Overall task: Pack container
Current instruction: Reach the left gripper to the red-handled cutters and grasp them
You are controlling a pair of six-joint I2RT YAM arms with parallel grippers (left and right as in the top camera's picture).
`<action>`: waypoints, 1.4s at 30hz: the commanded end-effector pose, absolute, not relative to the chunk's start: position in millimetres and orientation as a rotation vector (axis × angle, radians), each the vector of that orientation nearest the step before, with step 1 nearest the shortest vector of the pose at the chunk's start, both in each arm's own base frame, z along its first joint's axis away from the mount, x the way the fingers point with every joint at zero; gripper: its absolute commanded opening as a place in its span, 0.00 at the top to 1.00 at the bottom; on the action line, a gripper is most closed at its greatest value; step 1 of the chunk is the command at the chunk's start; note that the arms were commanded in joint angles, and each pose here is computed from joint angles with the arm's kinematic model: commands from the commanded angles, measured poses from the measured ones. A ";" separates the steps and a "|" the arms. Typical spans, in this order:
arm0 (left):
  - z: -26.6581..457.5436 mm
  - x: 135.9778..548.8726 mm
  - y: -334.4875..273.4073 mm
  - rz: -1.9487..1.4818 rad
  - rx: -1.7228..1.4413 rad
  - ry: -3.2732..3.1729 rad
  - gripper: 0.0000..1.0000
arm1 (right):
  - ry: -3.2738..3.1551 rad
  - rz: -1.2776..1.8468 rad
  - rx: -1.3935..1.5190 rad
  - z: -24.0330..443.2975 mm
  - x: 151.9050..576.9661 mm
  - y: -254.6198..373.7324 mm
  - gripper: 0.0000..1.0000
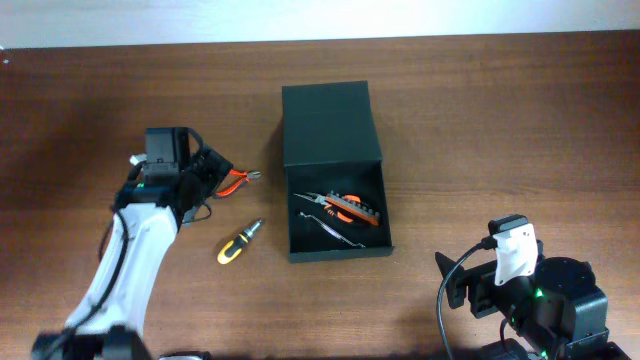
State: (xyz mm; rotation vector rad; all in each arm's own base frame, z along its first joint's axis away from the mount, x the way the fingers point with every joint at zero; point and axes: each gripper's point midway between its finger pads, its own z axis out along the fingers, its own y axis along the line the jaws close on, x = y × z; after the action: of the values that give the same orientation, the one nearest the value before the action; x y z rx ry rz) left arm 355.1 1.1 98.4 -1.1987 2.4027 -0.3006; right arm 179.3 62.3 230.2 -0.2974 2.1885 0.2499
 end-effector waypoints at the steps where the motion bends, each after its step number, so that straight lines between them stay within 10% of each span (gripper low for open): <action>1: 87.0 363.3 5.5 -0.327 -1.488 2.288 0.01 | 2.182 0.259 -0.280 231.2 179.0 61.8 0.01; 28: 34.1 374.2 -14.3 -0.272 -1.994 2.330 0.00 | 2.182 0.259 -0.280 231.2 179.0 61.8 0.01; 42: 0.9 366.0 -26.1 -0.257 -2.112 2.381 0.17 | 2.182 0.259 -0.280 231.2 179.0 61.8 0.01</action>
State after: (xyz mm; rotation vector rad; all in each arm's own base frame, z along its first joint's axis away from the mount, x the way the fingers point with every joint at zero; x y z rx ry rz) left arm 364.8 -20.2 8.2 -2.0589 2.3806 -0.2398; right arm 179.3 62.3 230.2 -0.2874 2.1903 0.2550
